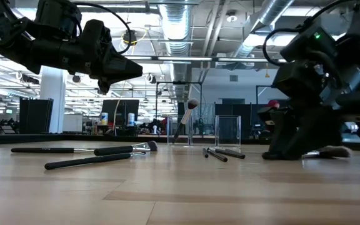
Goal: Put items in baskets/containers
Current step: Put the black highlighter brush into the transparent organizer
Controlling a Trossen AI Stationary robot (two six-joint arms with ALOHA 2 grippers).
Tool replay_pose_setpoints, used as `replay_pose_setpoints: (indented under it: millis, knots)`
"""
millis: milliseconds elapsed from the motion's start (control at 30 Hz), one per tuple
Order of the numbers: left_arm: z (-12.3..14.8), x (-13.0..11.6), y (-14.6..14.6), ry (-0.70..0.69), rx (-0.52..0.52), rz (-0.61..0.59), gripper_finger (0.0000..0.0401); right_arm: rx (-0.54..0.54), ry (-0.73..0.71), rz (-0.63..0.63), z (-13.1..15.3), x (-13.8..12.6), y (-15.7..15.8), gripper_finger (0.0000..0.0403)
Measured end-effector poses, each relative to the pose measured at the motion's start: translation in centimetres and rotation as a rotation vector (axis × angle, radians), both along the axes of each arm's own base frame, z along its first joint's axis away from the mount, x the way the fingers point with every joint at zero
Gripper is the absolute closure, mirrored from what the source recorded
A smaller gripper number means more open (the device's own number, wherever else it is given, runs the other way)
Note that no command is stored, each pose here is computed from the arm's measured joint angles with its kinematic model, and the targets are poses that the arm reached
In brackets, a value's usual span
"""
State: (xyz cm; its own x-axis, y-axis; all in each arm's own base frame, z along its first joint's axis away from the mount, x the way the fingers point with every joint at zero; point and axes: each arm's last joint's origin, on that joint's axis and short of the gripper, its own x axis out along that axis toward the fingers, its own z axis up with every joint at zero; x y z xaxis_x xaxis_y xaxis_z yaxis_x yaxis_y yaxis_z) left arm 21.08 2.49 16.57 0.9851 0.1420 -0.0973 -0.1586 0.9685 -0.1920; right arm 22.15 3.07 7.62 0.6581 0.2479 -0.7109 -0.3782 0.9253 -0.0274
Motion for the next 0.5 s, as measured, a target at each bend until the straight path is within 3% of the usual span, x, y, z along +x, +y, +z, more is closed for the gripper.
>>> replay_pose_setpoints:
  millis: [100, 300, 500]
  knots:
    - [0.0, 0.0, -0.1, -0.004, -0.03, 0.0, 0.032, 0.032, -0.005, -0.006, 0.0, 0.0, -0.4, 0.0369]
    - [0.0, 0.1, -0.8, -0.006, -0.049, -0.034, 0.032, 0.101, -0.03, -0.048, 0.6, 0.4, -0.6, 0.0365]
    - [0.0, 0.1, -1.2, -0.005, -0.048, -0.05, 0.032, 0.054, -0.021, -0.096, 2.6, 1.1, -0.8, 0.037]
